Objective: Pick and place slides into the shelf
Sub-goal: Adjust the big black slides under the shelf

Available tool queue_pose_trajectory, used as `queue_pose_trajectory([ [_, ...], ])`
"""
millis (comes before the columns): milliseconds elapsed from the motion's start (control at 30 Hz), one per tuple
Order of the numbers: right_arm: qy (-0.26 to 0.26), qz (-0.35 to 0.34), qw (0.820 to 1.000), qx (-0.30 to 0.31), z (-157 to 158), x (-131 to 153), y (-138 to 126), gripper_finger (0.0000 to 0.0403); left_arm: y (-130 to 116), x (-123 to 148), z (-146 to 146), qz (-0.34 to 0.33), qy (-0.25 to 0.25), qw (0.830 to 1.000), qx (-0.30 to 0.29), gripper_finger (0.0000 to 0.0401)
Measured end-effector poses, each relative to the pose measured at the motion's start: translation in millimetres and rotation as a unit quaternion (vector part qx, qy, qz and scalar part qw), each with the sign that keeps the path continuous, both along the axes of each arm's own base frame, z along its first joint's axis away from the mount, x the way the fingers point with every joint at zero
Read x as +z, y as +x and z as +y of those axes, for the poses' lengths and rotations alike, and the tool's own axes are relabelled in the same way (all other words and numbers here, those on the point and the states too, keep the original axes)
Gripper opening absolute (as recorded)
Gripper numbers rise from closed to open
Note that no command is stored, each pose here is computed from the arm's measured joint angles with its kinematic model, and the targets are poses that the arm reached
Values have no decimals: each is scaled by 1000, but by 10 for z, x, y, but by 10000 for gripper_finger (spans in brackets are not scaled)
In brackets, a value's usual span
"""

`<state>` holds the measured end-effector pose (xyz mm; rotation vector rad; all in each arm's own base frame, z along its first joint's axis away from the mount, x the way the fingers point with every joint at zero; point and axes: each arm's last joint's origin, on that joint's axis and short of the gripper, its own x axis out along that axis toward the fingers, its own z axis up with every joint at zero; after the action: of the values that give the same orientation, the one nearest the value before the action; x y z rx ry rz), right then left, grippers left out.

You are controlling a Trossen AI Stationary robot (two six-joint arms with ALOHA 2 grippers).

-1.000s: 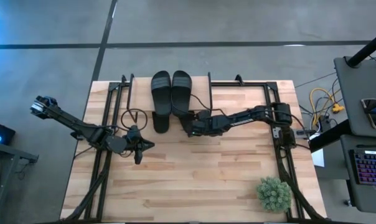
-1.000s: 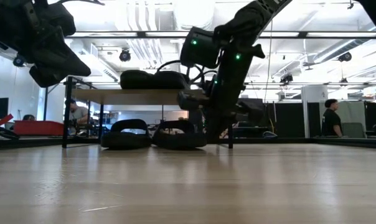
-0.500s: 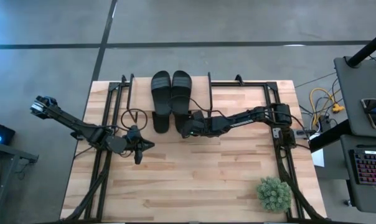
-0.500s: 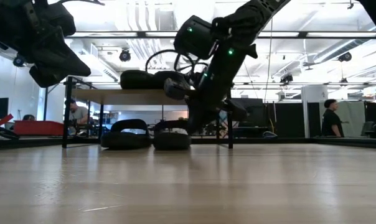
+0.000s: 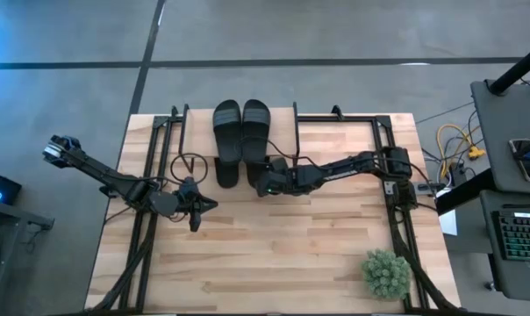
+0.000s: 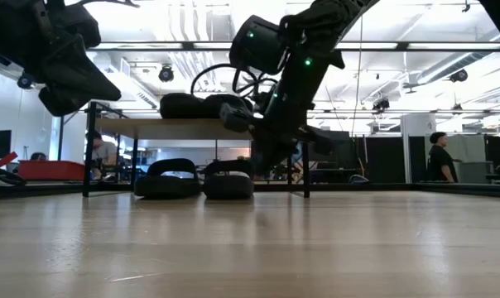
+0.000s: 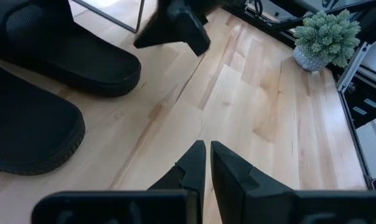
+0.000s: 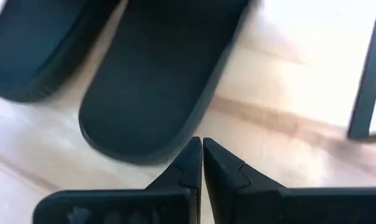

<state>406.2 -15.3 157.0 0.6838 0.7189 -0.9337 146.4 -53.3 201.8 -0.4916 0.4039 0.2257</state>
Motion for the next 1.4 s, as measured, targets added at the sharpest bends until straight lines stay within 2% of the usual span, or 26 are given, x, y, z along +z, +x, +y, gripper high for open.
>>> queue_pose_trajectory([
  [433, 30, -12, 999, 12, 52, -263, 131, 9, -3, -12, 1, 1, -7, 1000, 3, 10],
  [600, 14, -20, 999, 34, 34, -200, 236, 9, -3, -12, 1, 1, -7, 1000, 3, 10],
  [700, -2, -15, 1000, 26, 18, -167, 249, 9, -3, -13, 1, 1, -7, 1000, 4, 10],
  [833, -16, 15, 1000, 16, 4, -129, 223, 9, -3, -14, 1, 1, -7, 1000, 4, 10],
  [1033, -9, 60, 998, 13, 102, -151, 138, 9, -11, -80, 6, 13, -15, 1000, 12, 10],
  [1267, -8, 46, 999, 23, 322, -52, 109, 9, 74, -264, -30, 65, 16, 998, 15, 10],
  [1400, -9, 32, 999, 37, 476, 87, 70, 9, 152, -392, -46, 92, 44, 994, 37, 10],
])
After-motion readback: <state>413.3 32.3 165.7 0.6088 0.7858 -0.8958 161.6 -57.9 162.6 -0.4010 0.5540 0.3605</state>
